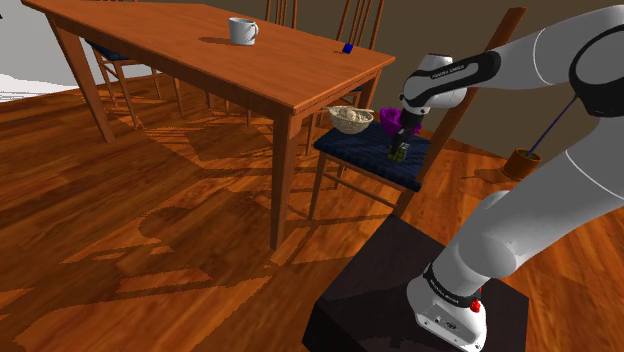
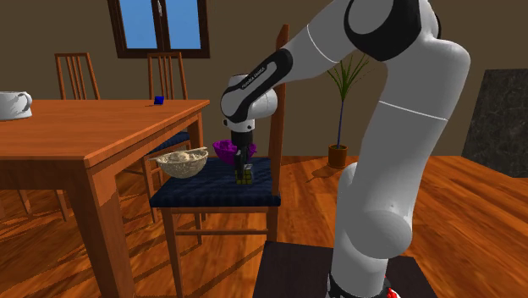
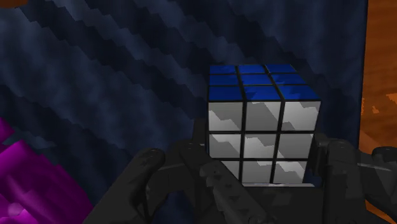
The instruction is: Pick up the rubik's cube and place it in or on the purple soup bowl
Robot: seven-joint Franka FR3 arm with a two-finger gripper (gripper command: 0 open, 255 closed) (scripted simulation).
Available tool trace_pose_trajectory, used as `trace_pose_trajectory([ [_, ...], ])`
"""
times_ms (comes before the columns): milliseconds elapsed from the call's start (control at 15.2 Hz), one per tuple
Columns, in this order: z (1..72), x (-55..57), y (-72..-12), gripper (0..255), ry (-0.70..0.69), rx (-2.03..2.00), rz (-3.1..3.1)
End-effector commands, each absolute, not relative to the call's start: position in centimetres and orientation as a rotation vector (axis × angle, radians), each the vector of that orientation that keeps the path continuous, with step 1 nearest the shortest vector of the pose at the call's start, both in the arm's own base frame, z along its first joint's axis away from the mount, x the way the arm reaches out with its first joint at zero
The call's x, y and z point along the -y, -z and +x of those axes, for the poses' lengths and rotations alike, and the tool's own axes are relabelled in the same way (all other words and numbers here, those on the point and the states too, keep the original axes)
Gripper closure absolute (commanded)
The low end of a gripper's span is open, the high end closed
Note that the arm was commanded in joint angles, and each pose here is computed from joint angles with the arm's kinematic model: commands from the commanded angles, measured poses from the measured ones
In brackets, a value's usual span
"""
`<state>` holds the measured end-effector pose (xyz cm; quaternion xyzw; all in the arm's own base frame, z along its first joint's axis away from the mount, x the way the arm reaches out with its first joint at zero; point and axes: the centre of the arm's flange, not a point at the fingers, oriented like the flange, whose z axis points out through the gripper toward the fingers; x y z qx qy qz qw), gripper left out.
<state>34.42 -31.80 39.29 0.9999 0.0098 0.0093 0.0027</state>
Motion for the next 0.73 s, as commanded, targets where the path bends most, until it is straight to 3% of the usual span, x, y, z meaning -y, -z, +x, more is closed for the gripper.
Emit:
trace_pose_trajectory([
  [0,33.3,32.6,-38.1,255,0.003,0.019,3.151],
  [660,33.4,32.7,-40.9,255,0.004,0.019,3.151],
])
